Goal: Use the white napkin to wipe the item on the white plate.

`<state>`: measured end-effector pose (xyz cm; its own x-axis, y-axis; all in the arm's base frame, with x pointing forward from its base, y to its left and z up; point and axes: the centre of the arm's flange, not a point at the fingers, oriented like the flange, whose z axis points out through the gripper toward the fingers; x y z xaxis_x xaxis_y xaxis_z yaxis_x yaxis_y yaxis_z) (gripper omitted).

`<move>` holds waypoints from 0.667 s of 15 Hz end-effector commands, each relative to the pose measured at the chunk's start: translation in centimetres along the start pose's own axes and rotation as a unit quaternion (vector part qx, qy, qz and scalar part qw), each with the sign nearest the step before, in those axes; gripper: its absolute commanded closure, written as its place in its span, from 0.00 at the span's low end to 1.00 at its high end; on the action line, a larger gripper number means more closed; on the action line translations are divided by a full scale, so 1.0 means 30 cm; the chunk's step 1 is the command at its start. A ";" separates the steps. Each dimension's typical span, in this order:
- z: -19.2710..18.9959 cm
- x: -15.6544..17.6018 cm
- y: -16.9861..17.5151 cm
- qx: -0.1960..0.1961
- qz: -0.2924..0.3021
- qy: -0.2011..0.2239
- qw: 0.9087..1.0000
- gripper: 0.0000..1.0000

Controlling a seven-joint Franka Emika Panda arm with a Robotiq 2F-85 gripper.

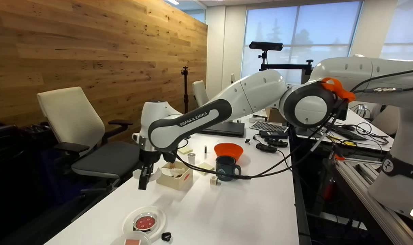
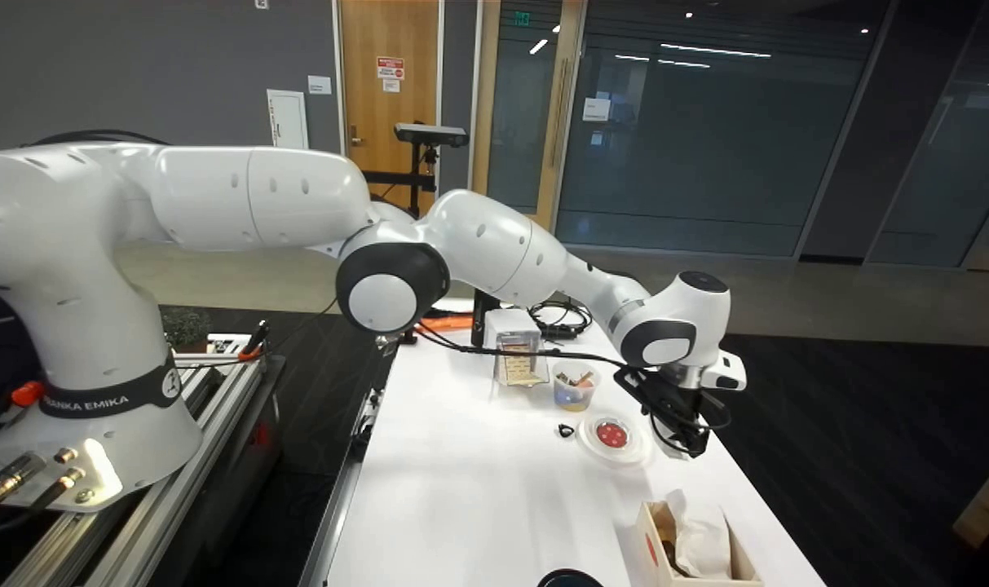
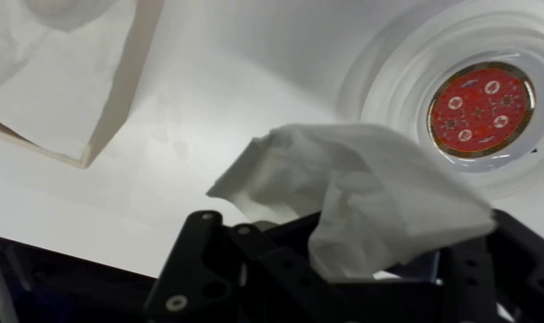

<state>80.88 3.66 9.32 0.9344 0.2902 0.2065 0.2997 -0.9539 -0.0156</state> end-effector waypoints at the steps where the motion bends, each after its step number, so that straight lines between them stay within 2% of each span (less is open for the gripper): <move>1: 0.058 0.012 0.031 0.006 0.034 -0.011 0.999 1.00; 3: 0.089 0.007 0.040 -0.001 0.020 -0.001 1.000 1.00; 10: 0.252 -0.047 0.106 -0.007 0.034 -0.021 0.999 1.00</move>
<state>79.46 1.63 4.94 0.9526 0.2512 0.1714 0.2562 -0.9666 -0.0076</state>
